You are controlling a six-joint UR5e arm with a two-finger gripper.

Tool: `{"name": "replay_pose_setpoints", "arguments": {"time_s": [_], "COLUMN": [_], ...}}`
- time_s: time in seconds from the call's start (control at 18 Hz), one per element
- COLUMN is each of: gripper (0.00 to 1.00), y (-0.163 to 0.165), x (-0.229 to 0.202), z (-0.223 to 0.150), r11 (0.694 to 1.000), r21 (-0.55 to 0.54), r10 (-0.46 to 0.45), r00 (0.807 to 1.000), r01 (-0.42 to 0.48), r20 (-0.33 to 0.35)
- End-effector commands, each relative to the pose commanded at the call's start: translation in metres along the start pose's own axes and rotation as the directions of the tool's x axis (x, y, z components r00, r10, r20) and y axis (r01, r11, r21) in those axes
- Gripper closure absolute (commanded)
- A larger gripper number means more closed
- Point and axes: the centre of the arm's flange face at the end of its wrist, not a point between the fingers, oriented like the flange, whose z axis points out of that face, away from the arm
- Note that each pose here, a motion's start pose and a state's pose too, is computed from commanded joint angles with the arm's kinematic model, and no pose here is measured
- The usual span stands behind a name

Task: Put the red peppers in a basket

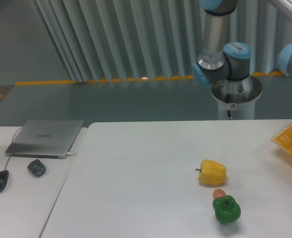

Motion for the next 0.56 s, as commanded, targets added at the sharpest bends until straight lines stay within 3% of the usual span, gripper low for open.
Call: {"name": "replay_pose_setpoints", "arguments": {"time_s": [0.11, 0.28, 0.56], "gripper": [0.00, 0.00, 0.00], "y": [-0.005, -0.015, -0.024], "x": [0.001, 0.001, 0.003], "z": [-0.002, -0.001, -0.003], "r11": [1.000, 0.997, 0.998], "r21": [0.002, 0.003, 0.000], "r10": [0.001, -0.072, -0.069], "r00": [1.000, 0.997, 0.998], "r01": [-0.001, 0.072, 0.069], "r20": [0.002, 0.001, 0.004]}}
